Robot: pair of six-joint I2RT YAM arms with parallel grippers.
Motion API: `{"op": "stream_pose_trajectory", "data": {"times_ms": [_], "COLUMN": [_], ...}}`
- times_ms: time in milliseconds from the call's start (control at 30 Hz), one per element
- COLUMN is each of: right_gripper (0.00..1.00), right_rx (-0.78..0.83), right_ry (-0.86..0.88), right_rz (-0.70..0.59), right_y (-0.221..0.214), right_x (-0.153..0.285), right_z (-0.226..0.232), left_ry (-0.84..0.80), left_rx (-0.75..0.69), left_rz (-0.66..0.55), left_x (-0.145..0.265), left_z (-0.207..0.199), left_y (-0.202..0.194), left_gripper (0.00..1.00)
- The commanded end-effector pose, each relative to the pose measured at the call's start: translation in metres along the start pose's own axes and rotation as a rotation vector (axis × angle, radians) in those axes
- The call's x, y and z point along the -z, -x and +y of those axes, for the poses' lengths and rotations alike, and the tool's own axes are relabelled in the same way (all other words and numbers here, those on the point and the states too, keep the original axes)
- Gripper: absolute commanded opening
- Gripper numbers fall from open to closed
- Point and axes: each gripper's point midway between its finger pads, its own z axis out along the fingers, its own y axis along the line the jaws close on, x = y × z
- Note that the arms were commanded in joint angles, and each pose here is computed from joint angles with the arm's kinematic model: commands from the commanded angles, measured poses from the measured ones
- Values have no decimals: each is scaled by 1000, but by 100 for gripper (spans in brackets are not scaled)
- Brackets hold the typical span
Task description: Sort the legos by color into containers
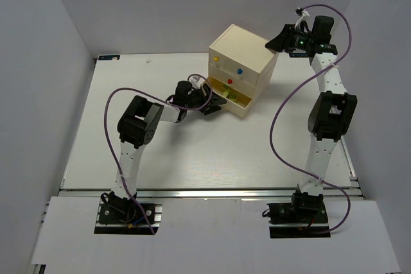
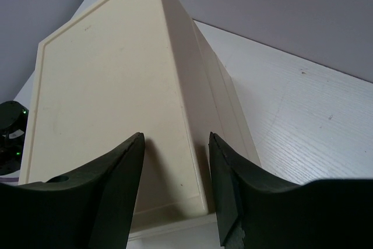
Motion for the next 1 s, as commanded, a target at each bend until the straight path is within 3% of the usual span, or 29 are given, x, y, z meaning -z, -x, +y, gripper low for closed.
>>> {"op": "stream_pose_trajectory", "data": {"times_ms": [0, 333, 467, 700, 967], "right_gripper": [53, 49, 48, 46, 45], "right_rx": [-49, -67, -71, -77, -77], "right_ry": [33, 31, 33, 39, 51], "right_rz": [26, 61, 73, 94, 120], "right_y": [-12, -25, -30, -40, -46], "right_x": [0, 0, 0, 1, 0], "right_z": [1, -2, -3, -3, -2], "left_ry": [-27, -25, -15, -28, -41], "left_rx": [-53, -57, -58, -68, -93], "left_rz": [-4, -21, -53, -79, -85], "left_x": [-6, -18, -20, -26, -36], "left_z": [-18, -21, -19, -21, -21], "left_y": [9, 22, 29, 37, 39], "left_gripper": [66, 65, 57, 32, 32]}}
